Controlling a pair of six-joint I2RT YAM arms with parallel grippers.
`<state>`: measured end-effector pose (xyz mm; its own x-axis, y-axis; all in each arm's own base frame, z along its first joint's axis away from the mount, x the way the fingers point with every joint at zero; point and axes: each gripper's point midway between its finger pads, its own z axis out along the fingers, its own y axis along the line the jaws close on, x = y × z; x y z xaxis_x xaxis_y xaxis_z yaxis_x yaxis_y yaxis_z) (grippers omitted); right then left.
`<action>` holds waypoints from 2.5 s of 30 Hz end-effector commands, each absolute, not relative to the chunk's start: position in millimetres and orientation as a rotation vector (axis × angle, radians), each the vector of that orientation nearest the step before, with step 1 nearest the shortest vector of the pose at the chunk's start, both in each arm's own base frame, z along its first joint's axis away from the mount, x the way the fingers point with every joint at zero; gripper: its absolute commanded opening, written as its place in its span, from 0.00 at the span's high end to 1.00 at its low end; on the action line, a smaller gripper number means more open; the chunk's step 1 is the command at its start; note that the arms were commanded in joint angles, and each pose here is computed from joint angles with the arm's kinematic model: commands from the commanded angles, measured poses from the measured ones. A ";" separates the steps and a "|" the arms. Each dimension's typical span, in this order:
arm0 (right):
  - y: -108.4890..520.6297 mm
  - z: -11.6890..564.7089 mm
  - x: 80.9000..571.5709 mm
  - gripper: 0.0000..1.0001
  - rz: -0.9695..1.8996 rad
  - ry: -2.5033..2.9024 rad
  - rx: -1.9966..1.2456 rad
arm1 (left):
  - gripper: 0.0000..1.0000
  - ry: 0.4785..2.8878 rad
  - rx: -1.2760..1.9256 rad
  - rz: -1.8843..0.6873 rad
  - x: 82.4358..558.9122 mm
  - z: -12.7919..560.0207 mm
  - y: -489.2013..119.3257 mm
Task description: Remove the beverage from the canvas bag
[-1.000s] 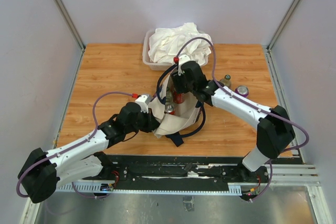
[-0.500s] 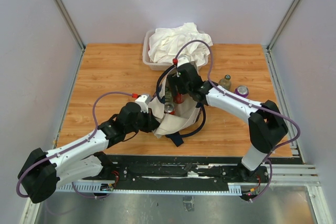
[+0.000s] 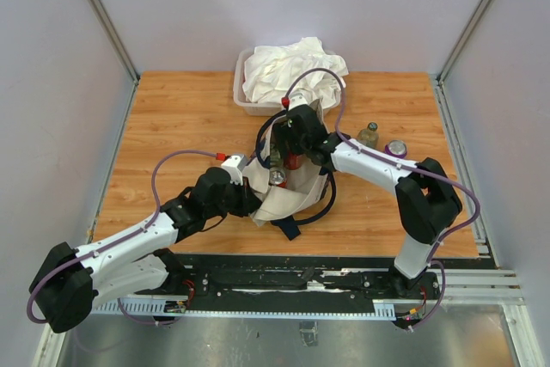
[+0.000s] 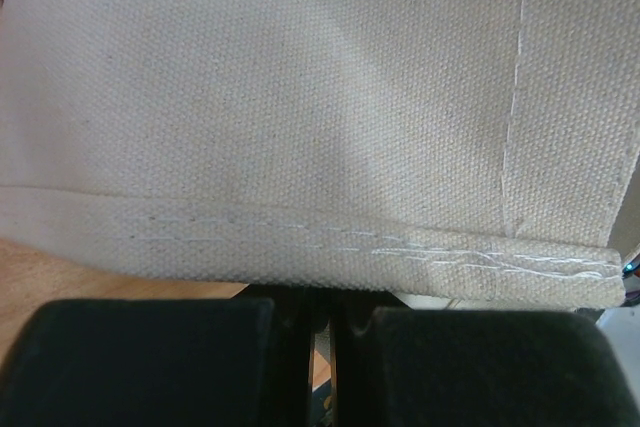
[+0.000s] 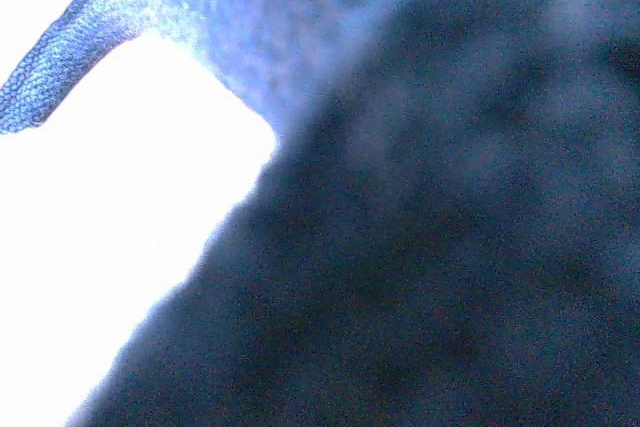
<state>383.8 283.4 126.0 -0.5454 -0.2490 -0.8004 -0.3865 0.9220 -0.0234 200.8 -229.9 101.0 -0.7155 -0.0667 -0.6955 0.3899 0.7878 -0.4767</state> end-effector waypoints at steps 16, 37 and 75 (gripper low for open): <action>266.1 57.9 364.7 0.21 0.102 2.387 -0.489 | 0.93 2.382 0.251 -0.663 187.9 62.7 -207.6; 261.5 96.8 374.3 0.99 0.068 2.286 -0.530 | 0.93 2.384 0.260 -0.647 192.0 62.1 -209.0; 78.7 409.2 311.0 0.99 -0.222 1.637 -0.039 | 0.93 2.371 0.272 -0.652 193.5 64.9 -210.8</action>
<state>309.8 127.5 422.9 -0.0472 -0.1400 -0.9890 -0.1025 0.9856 -0.1346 204.7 -231.8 95.9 -0.7132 -0.0474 -0.6994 0.3972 0.7948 -0.4589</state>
